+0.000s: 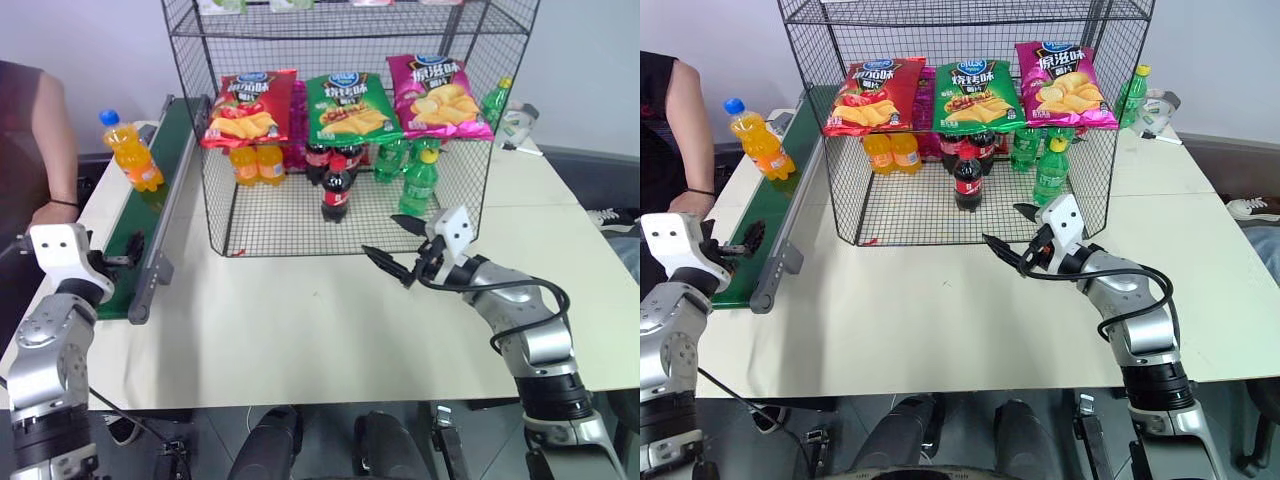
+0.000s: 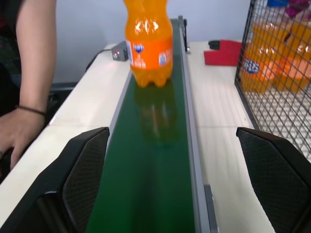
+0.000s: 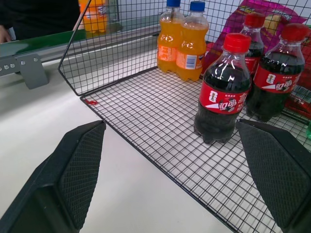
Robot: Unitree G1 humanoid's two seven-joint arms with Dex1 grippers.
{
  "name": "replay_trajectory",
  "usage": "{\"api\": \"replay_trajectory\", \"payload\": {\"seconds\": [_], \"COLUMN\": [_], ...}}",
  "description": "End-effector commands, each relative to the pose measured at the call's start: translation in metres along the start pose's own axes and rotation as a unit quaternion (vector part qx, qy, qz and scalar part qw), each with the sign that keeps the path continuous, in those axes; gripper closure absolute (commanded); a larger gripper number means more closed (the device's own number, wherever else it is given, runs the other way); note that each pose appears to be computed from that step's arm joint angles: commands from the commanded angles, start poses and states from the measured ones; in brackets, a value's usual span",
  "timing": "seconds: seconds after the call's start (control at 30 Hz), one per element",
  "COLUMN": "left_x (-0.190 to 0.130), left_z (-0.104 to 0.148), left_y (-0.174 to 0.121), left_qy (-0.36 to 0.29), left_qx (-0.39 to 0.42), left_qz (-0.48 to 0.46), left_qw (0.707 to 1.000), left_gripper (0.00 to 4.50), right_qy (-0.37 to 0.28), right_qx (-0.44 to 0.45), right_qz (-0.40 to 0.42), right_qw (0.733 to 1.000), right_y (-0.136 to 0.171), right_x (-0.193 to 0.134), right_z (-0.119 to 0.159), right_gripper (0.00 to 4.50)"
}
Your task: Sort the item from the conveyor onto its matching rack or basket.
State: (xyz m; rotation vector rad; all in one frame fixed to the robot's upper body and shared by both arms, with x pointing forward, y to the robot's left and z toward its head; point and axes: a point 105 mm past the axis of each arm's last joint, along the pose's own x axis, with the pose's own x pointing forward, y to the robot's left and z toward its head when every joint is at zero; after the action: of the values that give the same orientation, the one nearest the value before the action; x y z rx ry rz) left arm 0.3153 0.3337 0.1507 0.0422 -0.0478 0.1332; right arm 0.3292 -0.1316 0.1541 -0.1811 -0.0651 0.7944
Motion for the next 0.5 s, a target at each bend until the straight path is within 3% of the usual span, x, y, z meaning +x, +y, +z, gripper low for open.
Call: {"api": "replay_trajectory", "payload": {"seconds": [0.03, 0.5], "left_x": [0.000, 0.002], "left_z": [0.016, 0.015], "left_y": [0.011, 0.025], "left_qy": [-0.031, -0.033], "left_qx": [0.008, 0.024], "left_qz": [0.015, 0.042], "left_qw": [0.999, 0.998], "left_gripper": [0.12, 0.12], "right_qy": [-0.025, -0.030], "right_qx": [-0.020, -0.024], "right_qz": [0.007, 0.008], "right_qw": [0.999, 0.999], "right_y": [0.003, 0.003], "right_x": [0.003, 0.006], "right_z": [0.016, 0.018], "right_gripper": [0.00, 0.00]}}
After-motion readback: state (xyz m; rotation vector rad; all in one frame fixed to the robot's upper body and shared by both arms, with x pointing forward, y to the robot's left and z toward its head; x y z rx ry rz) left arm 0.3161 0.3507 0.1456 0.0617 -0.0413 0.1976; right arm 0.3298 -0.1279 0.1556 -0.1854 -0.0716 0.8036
